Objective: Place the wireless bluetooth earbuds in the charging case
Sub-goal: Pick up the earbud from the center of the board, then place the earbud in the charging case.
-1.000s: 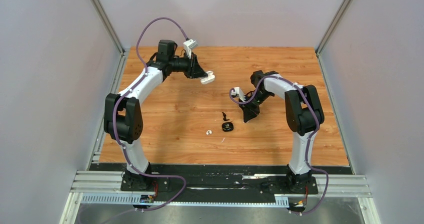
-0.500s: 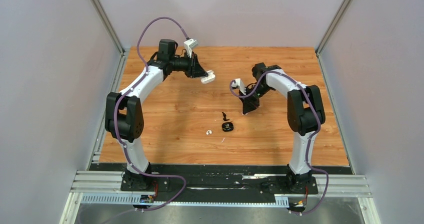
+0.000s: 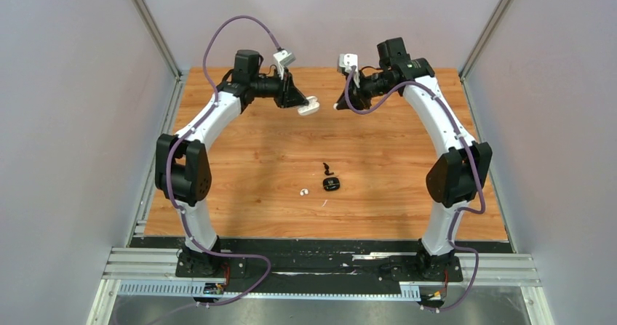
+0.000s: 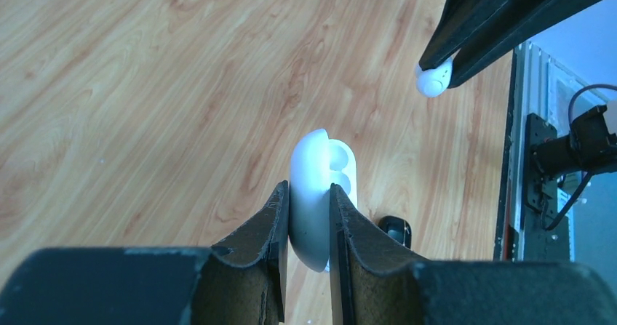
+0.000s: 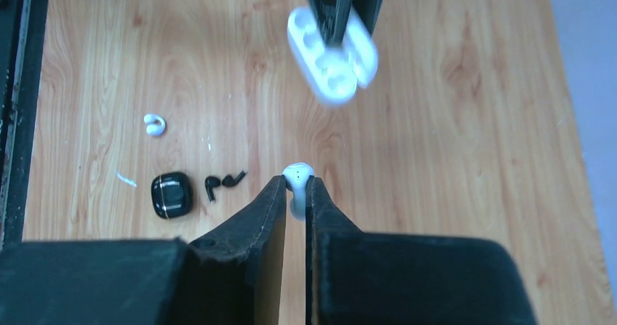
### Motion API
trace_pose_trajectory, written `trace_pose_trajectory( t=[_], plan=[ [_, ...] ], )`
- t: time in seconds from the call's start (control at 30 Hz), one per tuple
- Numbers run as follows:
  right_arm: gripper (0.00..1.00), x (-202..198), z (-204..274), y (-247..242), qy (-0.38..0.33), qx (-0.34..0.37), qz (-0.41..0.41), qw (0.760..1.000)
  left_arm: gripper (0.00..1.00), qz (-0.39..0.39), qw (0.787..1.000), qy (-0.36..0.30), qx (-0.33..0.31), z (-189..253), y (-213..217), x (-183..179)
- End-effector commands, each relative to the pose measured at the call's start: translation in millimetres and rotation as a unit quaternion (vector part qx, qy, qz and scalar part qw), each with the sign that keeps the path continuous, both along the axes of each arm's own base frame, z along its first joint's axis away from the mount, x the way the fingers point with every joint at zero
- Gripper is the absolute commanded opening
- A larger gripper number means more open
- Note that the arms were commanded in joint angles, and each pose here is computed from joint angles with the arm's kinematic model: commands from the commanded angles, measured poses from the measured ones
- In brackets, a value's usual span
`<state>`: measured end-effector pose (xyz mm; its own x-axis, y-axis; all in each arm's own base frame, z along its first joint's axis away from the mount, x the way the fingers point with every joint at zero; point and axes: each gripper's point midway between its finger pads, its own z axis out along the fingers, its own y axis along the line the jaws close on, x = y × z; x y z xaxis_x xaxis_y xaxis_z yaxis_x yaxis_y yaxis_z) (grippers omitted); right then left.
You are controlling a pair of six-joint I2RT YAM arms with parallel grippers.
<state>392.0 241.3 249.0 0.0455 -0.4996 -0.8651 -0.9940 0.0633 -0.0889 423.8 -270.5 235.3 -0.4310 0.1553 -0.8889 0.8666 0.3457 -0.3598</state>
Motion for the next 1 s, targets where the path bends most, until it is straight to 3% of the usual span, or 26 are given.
trace_pose_trajectory(
  t=[0.0,0.47,0.97],
  plan=[
    [0.00,-4.0,40.5,29.7,-0.031,0.047,0.034,0.998,0.00,-0.042,0.996,-0.072,-0.008,25.8,-15.2,-5.5],
    [0.00,4.0,26.6,47.9,-0.069,0.016,0.050,0.996,0.00,-0.095,0.985,-0.142,0.001,27.6,-30.3,-20.2],
    [0.00,2.5,13.4,47.9,-0.081,0.001,0.063,0.995,0.00,-0.114,0.985,-0.128,-0.023,35.6,-35.5,-26.0]
  ],
)
